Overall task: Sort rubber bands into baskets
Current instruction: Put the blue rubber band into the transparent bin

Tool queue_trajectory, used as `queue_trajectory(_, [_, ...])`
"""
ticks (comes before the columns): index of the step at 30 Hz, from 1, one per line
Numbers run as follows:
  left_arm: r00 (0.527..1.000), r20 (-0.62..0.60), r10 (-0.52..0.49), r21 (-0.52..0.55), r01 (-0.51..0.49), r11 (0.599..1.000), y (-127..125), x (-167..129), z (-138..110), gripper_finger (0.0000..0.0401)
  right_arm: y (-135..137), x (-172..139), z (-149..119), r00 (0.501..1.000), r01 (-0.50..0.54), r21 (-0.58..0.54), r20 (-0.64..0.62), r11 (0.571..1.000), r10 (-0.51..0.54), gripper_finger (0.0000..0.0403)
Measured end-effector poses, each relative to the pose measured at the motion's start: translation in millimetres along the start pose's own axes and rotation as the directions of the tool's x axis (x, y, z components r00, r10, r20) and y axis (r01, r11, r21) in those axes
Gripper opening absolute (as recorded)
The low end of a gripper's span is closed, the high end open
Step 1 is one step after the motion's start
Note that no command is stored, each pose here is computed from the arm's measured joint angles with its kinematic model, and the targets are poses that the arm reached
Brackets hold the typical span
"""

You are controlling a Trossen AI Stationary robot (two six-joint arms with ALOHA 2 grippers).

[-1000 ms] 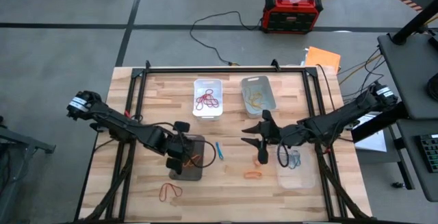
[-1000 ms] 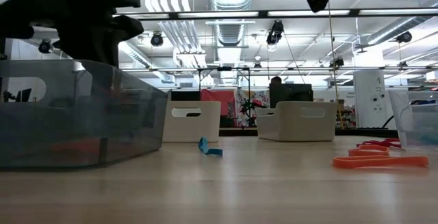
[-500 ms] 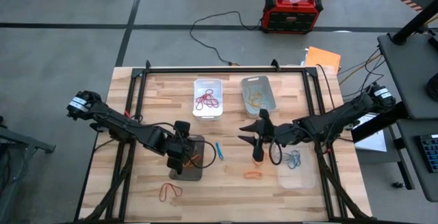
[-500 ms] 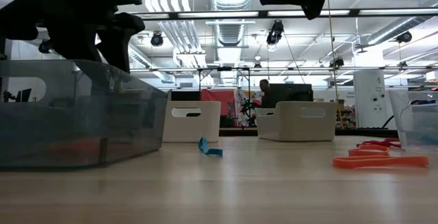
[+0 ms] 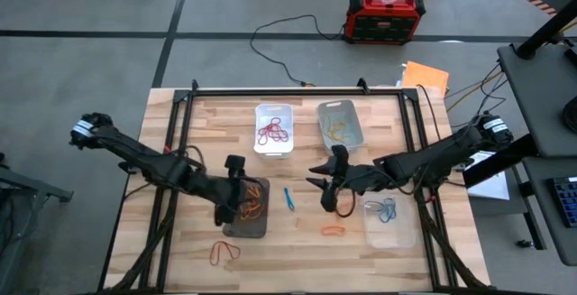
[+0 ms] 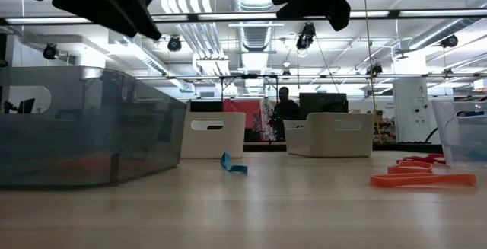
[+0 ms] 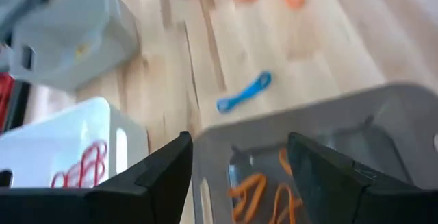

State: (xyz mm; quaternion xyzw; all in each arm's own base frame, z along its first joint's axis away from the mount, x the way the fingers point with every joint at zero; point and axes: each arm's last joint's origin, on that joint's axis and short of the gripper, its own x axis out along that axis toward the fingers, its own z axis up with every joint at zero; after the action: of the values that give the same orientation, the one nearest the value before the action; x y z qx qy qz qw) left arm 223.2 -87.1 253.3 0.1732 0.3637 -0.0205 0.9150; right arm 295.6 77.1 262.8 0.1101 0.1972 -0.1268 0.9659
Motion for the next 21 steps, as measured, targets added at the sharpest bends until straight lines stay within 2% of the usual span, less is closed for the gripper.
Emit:
queue_trajectory(6, [0.987,0.148,0.059,-0.071,-0.049,0.996,6.6,-14.8,-20.5,0.0221,10.7,16.7,11.6,0.973,0.123,0.032,-0.202,0.992,-0.114,0.0128])
queue_trajectory(10, [0.975,0.212,0.072,-0.094,-0.053,0.994,12.7,-29.3,-22.5,0.0221,19.1,31.6,14.4,0.903,0.248,0.022,-0.368,0.969,-0.222,0.0128])
queue_trajectory(12, [0.962,0.243,0.124,-0.100,-0.102,0.990,17.4,-38.2,-22.2,0.0221,25.0,41.2,15.7,0.864,0.290,-0.003,-0.430,0.957,-0.263,0.0128])
queue_trajectory(16, [0.927,0.276,0.253,-0.102,-0.233,0.967,27.1,-54.7,-23.7,0.0221,39.9,64.0,17.1,0.813,0.289,-0.027,-0.521,0.957,-0.261,0.0128])
queue_trajectory(21, [0.883,0.353,0.310,-0.168,-0.266,0.949,36.2,-74.8,-23.8,0.0221,55.7,92.1,15.1,0.787,0.221,-0.020,-0.587,0.975,-0.190,0.0128])
